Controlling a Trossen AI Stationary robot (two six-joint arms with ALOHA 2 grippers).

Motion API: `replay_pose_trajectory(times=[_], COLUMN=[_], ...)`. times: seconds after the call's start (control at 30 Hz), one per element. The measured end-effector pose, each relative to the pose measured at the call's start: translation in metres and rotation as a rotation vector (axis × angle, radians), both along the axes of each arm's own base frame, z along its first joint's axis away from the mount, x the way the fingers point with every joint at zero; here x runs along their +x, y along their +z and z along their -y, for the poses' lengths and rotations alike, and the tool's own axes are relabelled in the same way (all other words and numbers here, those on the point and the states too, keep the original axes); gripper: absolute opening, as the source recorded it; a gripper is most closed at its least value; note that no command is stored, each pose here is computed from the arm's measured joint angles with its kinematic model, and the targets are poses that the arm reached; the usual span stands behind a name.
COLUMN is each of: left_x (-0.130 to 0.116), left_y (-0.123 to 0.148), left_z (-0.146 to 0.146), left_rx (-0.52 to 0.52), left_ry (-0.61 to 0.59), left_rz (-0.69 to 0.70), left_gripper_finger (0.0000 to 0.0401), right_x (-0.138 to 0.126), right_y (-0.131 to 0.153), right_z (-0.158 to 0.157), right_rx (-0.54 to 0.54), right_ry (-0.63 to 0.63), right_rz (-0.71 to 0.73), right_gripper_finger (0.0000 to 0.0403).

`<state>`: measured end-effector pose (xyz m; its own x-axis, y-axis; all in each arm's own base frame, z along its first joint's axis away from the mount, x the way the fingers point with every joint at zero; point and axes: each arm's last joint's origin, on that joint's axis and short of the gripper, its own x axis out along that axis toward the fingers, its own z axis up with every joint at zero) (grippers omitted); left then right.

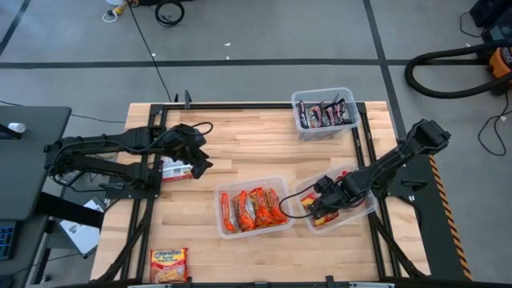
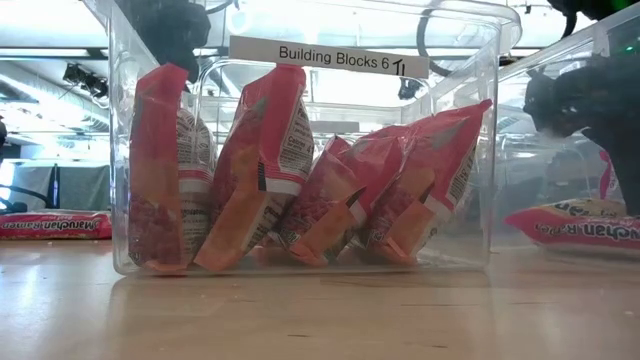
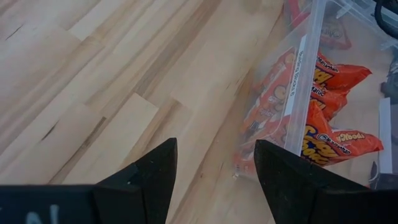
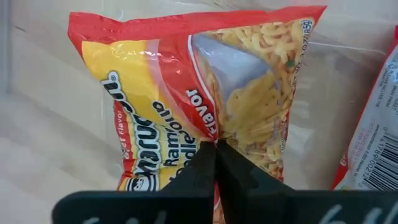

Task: Sort Maruchan noodles
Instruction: Put the red noodle pack into the bottom right transparent bin

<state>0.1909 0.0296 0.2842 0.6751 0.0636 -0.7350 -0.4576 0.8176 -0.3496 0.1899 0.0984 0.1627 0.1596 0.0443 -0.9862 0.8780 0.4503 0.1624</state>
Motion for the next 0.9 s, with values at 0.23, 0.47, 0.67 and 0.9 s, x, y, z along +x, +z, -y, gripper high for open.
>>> replay_pose_trajectory(times=[0.23, 0.47, 0.67, 0.9], left_x=[0.002, 0.004, 0.004, 0.004], left_y=[0.002, 0.004, 0.004, 0.004], left_z=[0.0, 0.0, 0.001, 0.002], left_rx=[0.001, -0.014, -0.091, -0.152], left_ry=[0.002, 0.018, 0.011, 0.028], left_rz=[0.024, 0.055, 0.061, 0.064], left_gripper_finger=[0.0217, 0.0217, 0.0217, 0.0217], right_x=[-0.02, -0.049, -0.063, -0.068], right_y=[0.041, 0.057, 0.014, -0.023], right_z=[0.01, 0.027, 0.034, 0.038], right_rx=[0.073, 0.153, 0.303, 0.376], right_ry=[-0.015, -0.012, -0.026, -0.124], right_rz=[0.194, 0.456, 0.731, 0.802], right_gripper_finger=[0.0004, 0.0002, 0.0002, 0.0001])
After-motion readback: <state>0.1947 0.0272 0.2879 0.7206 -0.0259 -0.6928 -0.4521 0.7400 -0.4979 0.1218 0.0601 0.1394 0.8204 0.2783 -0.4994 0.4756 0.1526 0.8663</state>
